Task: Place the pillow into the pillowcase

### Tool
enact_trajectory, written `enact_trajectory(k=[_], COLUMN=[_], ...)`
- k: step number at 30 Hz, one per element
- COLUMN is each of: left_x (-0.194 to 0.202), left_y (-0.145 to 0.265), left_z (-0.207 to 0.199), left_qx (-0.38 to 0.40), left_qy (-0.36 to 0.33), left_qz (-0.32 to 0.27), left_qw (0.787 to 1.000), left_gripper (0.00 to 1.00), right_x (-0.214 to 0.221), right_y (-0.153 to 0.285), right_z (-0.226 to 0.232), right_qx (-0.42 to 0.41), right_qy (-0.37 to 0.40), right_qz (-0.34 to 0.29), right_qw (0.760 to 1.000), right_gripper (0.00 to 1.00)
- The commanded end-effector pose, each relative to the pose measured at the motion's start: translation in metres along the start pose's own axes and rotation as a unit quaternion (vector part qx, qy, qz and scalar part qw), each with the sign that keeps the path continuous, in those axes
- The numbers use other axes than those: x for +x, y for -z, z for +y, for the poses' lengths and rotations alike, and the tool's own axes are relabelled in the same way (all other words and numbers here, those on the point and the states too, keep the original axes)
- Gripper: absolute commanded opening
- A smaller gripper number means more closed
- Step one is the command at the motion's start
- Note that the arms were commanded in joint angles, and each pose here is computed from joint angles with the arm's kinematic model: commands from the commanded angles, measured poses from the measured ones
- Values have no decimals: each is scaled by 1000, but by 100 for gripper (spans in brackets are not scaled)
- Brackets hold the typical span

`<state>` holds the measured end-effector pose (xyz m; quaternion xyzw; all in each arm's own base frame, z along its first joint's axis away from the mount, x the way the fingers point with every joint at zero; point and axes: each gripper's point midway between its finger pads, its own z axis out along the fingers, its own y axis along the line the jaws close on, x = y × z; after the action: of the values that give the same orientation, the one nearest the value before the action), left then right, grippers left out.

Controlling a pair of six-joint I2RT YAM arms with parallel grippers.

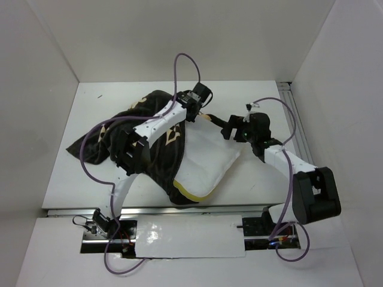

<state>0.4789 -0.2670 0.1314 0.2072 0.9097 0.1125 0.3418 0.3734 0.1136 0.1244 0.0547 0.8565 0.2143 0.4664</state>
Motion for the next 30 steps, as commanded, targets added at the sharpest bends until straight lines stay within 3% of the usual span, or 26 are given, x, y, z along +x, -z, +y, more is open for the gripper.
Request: enact_trajectory(k=[1, 3, 8, 12, 16, 17, 18, 20, 21, 22, 25, 26, 28, 30], left_x=[-6, -12, -28, -49, -69, -75, -75, -83, -90, -93, -104, -104, -110, -114], left_y=[4, -1, 8, 21, 29, 37, 37, 45, 53, 61, 89, 98, 121, 166], left_z=[10, 4, -16, -14, -18, -18, -22, -20, -18, -14, -13, -16, -19, -22], left_qx=[8, 21, 21, 30, 49, 56, 68, 74, 79, 79, 102, 106, 130, 152], left_qy=[7, 3, -11, 19, 39, 43, 46, 51, 56, 59, 63, 61, 61, 58], left_qz=[-10, -23, -58, -92, -126, -135, -134, -148, -161, -167, -193, -196, -215, -246], left_qw=[1000, 1000, 998, 995, 990, 988, 988, 985, 982, 981, 974, 973, 966, 955], left_gripper=[16, 0, 0, 0, 0, 0, 0, 0, 0, 0, 0, 0, 0, 0], right_x=[-42, -37, -15, 19, 67, 74, 78, 86, 84, 83, 43, 7, 3, -40], right_y=[-12, -26, -51, -52, -61, -64, -66, -67, -67, -69, -52, -37, -13, 26], right_z=[41, 34, 10, 30, 63, 70, 85, 88, 94, 92, 117, 130, 149, 171], right_qx=[-71, -71, -94, -198, -252, -258, -272, -276, -280, -269, -255, -244, -239, -226], right_qy=[83, 151, 150, 145, 147, 149, 165, 162, 162, 158, 176, 199, 203, 211], right_qz=[-64, -52, 20, 85, 163, 173, 180, 207, 205, 205, 131, 64, 20, -89], right_qw=[992, 985, 984, 966, 943, 939, 931, 924, 924, 928, 942, 947, 949, 947], right_gripper=[94, 97, 100, 100, 89, 83, 59, 29, 18, 0, 0, 0, 0, 0])
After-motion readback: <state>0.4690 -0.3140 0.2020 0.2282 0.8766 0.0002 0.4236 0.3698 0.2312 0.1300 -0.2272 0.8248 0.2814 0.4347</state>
